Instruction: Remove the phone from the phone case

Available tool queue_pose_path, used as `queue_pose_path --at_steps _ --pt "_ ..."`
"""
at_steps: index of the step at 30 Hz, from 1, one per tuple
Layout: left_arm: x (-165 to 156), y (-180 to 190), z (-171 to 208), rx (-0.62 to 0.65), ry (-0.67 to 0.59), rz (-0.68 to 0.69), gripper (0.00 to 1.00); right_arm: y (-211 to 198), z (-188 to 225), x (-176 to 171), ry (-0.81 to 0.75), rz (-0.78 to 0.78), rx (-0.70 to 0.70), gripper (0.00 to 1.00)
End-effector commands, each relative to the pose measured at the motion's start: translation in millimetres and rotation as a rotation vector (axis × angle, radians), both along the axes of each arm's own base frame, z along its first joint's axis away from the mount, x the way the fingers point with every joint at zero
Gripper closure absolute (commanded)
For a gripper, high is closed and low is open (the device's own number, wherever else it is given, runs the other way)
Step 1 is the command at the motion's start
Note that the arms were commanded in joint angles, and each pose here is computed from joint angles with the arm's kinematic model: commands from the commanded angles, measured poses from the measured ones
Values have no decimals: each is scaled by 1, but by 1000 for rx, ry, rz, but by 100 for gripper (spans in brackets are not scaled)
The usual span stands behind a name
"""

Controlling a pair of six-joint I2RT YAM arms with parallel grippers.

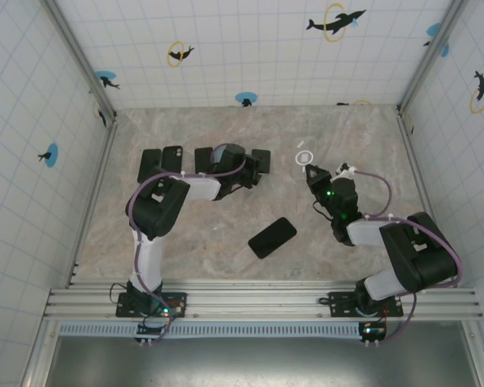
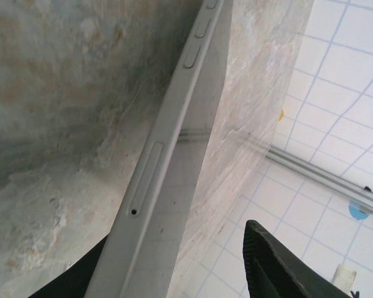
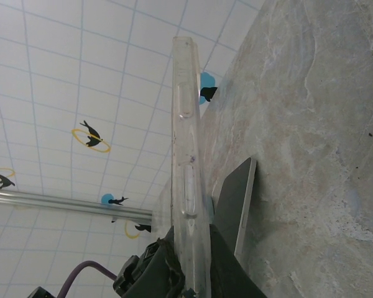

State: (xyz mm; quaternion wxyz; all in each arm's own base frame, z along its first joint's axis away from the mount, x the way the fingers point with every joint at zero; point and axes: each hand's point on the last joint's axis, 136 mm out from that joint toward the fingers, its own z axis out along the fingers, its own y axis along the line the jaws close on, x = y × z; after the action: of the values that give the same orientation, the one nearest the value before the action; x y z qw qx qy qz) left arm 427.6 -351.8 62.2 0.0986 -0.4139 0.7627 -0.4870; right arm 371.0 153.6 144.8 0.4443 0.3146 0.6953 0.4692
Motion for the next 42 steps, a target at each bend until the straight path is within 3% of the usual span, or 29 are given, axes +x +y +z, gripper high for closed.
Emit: queue_pose_path --at_steps 1,26,42 --pt "-6 2 6 -1 23 20 51 -5 7 0 -30 -12 23 100" --pt "-50 9 -20 -32 163 19 47 -8 1 3 -6 -17 23 100" --pt "-19 -7 -36 -28 140 11 47 -13 2 4 -5 -25 19 100"
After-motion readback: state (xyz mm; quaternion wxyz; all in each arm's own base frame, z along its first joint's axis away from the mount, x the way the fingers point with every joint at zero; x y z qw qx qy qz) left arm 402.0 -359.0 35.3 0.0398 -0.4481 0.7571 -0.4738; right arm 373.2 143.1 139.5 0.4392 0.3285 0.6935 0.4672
